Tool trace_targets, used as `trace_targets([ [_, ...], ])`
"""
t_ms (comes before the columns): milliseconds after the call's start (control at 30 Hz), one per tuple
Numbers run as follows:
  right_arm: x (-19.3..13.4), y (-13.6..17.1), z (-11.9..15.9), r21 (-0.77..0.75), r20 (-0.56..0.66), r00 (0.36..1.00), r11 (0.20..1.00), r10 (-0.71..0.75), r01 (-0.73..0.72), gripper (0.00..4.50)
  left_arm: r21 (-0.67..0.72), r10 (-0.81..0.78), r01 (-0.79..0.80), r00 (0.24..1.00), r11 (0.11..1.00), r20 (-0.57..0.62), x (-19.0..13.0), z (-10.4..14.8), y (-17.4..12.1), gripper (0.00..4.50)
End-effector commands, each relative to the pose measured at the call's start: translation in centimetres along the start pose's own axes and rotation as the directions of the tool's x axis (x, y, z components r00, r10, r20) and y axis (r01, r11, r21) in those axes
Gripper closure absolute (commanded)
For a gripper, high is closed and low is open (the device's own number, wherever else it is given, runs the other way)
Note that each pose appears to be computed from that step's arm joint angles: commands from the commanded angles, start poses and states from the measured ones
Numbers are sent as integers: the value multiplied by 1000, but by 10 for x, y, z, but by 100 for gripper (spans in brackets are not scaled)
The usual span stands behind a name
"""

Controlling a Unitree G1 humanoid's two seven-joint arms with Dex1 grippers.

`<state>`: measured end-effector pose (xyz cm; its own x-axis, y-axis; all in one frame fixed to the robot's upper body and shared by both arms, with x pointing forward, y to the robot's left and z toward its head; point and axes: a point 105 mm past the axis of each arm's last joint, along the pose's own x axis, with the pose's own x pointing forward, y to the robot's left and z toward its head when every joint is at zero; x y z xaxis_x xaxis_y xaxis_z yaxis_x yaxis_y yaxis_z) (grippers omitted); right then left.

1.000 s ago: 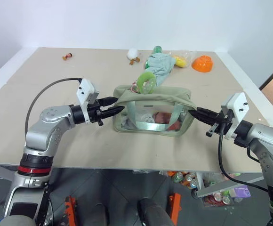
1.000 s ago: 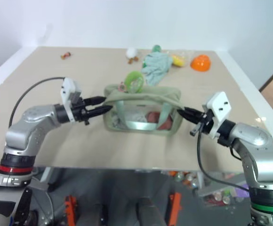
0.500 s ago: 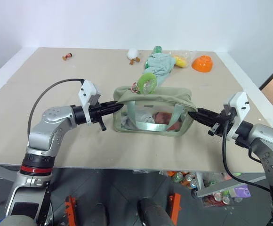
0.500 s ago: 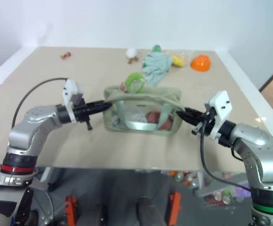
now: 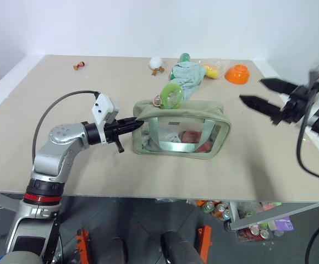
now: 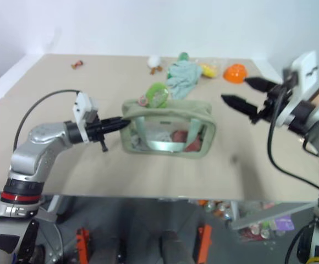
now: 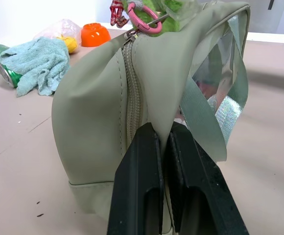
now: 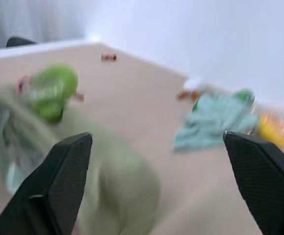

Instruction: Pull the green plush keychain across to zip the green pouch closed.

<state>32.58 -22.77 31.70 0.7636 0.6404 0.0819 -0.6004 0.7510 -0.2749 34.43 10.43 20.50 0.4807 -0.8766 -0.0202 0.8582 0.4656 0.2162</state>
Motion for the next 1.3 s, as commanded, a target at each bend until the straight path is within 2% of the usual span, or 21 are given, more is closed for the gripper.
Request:
trace_targets([
  [33,33,16,16,-25,58,994,995,94,-93,2,28,-3,3,1000,1000,4,2,4,-1,450],
  [200,90,41,17,-19,71,973,975,220,-219,2,25,-16,16,1000,1000,10,5,4,-7,450],
  [300,111,54,10,-22,45,951,952,305,-304,2,23,-19,19,1000,1000,13,6,3,-10,450],
  [500,118,64,-6,15,-22,908,908,419,-419,2,22,-12,12,1000,1000,12,4,2,-12,450],
  [733,121,65,-23,78,-69,887,889,457,-452,2,25,-11,10,1000,1000,10,5,1,-13,450],
  [867,125,64,-25,95,-74,888,889,454,-447,116,28,-8,8,1000,1000,9,5,0,-12,450],
  [900,126,64,-24,98,-66,888,888,456,-449,161,29,-9,8,1000,1000,7,5,-1,-12,450],
  [1167,126,70,-14,98,-7,876,872,483,-480,430,43,-7,7,1000,999,-2,4,-2,-11,450],
  [1200,125,72,-14,99,-4,872,867,490,-487,445,43,-5,5,1000,999,-2,5,-2,-10,450],
  [1300,122,74,-13,98,2,865,861,501,-499,445,47,-4,4,1000,999,-2,5,-1,-9,450],
])
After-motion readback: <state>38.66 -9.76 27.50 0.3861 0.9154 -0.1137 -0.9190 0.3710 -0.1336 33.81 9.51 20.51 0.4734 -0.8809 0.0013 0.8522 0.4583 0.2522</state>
